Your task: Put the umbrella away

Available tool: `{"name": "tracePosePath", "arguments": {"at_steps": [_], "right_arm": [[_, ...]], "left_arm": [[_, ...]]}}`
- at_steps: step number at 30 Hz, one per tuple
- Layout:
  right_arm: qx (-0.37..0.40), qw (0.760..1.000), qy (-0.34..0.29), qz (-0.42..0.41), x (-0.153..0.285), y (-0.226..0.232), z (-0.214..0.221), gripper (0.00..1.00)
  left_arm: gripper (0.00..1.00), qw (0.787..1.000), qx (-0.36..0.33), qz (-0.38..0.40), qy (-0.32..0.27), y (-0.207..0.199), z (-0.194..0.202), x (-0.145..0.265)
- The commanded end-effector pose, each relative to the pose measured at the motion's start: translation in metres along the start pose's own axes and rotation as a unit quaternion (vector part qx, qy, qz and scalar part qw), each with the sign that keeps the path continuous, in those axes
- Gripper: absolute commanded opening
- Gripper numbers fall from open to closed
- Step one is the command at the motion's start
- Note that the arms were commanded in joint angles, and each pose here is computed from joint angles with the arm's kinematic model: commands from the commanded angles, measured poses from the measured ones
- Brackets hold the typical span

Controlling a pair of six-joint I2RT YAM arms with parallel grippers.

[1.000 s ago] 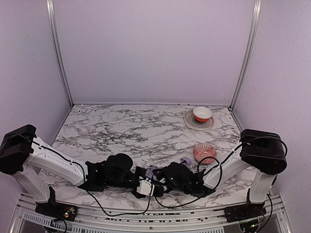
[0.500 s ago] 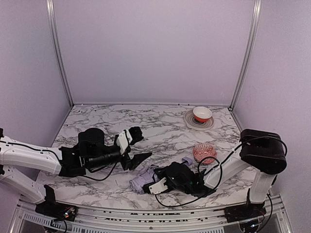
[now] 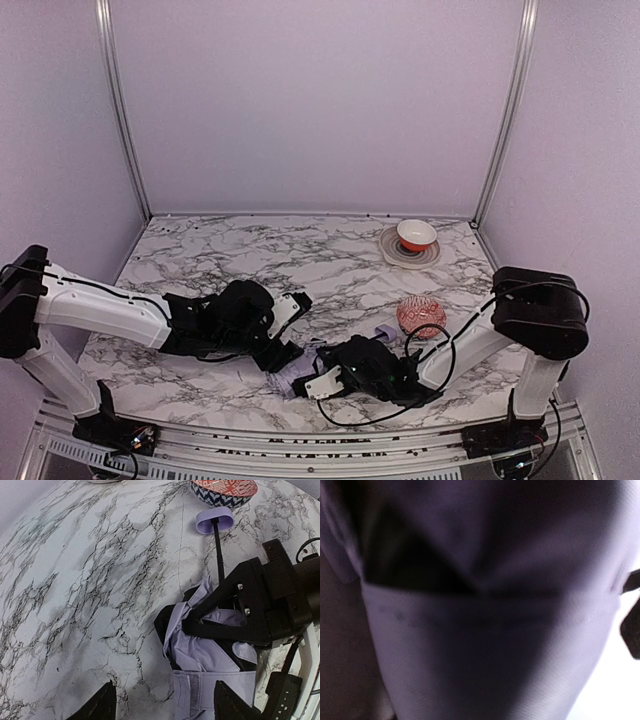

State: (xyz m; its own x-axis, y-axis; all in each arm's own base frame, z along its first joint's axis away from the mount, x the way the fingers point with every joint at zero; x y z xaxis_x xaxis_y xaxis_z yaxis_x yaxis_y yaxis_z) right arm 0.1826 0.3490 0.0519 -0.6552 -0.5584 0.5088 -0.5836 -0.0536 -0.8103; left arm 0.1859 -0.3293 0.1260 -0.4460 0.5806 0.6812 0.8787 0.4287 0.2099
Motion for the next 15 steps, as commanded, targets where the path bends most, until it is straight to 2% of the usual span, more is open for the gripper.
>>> {"name": "tracePosePath", "arguments": {"at_steps": [1, 8, 12, 15], "right_arm": [[0.018, 0.997, 0.041, -0.058, -0.004, 0.031, 0.017, 0.0], [0.018, 0.997, 0.04, -0.058, -0.006, 0.033, 0.017, 0.0], [0.013, 0.997, 0.041, -0.059, -0.008, 0.034, 0.016, 0.0], [0.003, 0.998, 0.049, -0.044, -0.011, 0.032, 0.015, 0.02]], "left_arm": [[0.64, 0.999, 0.02, -0.027, 0.029, 0.01, 0.001, -0.004], [0.6, 0.997, 0.037, 0.05, 0.053, -0.008, 0.013, -0.018], [0.67, 0.995, 0.04, 0.077, 0.055, -0.012, 0.014, -0.021], [0.66, 0.994, 0.03, 0.092, 0.06, -0.017, 0.017, -0.023]]}}
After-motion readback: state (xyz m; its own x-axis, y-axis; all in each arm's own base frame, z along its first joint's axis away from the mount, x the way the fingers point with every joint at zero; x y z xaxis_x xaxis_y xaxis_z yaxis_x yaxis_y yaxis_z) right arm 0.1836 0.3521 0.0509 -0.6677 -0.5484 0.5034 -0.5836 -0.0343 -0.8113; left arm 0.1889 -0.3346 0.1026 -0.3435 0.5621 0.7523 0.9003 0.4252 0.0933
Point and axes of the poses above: each gripper's point midway between its finger pads, its own x axis back along the fingers, its own y axis along the line the jaws close on, z = x × y, the point moved 5 cm from there along x, back along the fingers, and after that the axes turned 13 degrees about -x, right-handed, at the moved point
